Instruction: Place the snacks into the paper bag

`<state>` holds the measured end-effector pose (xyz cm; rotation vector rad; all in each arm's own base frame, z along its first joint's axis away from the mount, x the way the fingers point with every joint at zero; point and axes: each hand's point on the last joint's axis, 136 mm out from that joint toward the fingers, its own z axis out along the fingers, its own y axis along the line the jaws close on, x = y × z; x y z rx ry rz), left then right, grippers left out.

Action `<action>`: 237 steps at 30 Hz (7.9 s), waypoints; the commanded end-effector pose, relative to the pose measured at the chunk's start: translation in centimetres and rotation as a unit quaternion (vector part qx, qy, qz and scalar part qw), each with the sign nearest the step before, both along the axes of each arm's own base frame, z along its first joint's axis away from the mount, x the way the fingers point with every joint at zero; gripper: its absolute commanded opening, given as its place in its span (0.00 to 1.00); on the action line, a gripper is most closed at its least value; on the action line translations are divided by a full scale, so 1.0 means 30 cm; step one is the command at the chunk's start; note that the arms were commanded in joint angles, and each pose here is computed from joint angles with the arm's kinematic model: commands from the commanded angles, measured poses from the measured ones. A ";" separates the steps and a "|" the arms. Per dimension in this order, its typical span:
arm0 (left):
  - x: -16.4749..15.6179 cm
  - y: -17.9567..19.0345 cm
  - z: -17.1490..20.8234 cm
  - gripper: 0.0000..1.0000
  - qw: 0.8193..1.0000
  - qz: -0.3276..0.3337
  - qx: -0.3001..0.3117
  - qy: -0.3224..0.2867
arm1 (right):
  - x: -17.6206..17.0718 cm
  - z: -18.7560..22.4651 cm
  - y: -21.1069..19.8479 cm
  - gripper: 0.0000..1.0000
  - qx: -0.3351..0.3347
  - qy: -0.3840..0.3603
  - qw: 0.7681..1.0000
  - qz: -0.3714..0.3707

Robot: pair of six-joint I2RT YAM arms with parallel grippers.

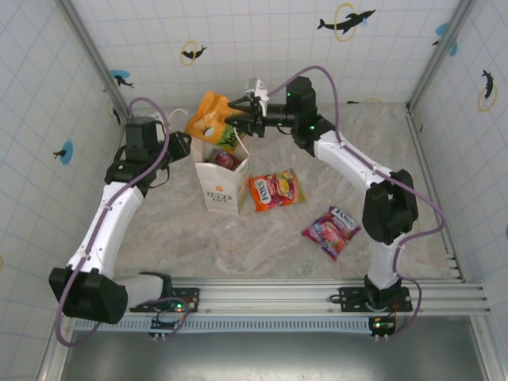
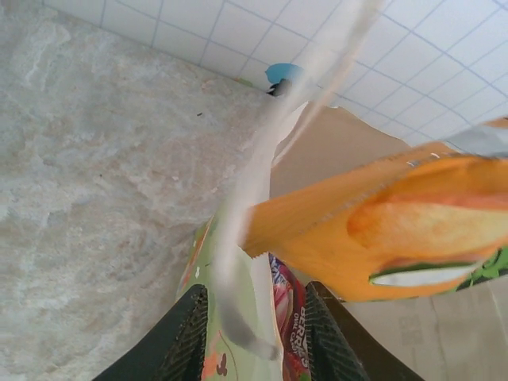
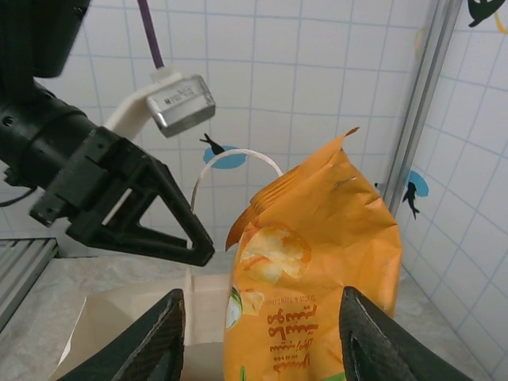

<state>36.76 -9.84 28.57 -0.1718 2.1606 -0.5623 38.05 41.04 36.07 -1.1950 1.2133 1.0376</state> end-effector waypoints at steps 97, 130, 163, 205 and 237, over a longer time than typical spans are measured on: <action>0.022 -0.207 0.255 0.00 0.991 -0.014 -0.133 -0.029 | -0.258 -0.002 -0.189 0.26 0.044 -0.031 0.989 -0.140; -0.029 -0.068 0.313 0.46 0.994 0.055 0.001 -0.096 | -0.226 -0.023 -0.257 0.37 0.031 0.031 0.978 -0.205; -0.023 -0.072 -0.078 0.48 0.992 0.010 -0.107 0.060 | -0.202 -0.782 -0.521 0.69 -0.395 0.174 0.843 -0.322; -0.009 -0.063 -0.123 0.46 0.992 0.012 -0.105 0.073 | -0.172 -1.216 -0.490 0.63 -0.516 -0.047 0.854 -0.044; 0.014 -0.103 -0.046 0.42 0.991 -0.024 -0.126 0.033 | -0.117 -0.401 -0.529 0.00 -0.110 0.005 0.950 -0.293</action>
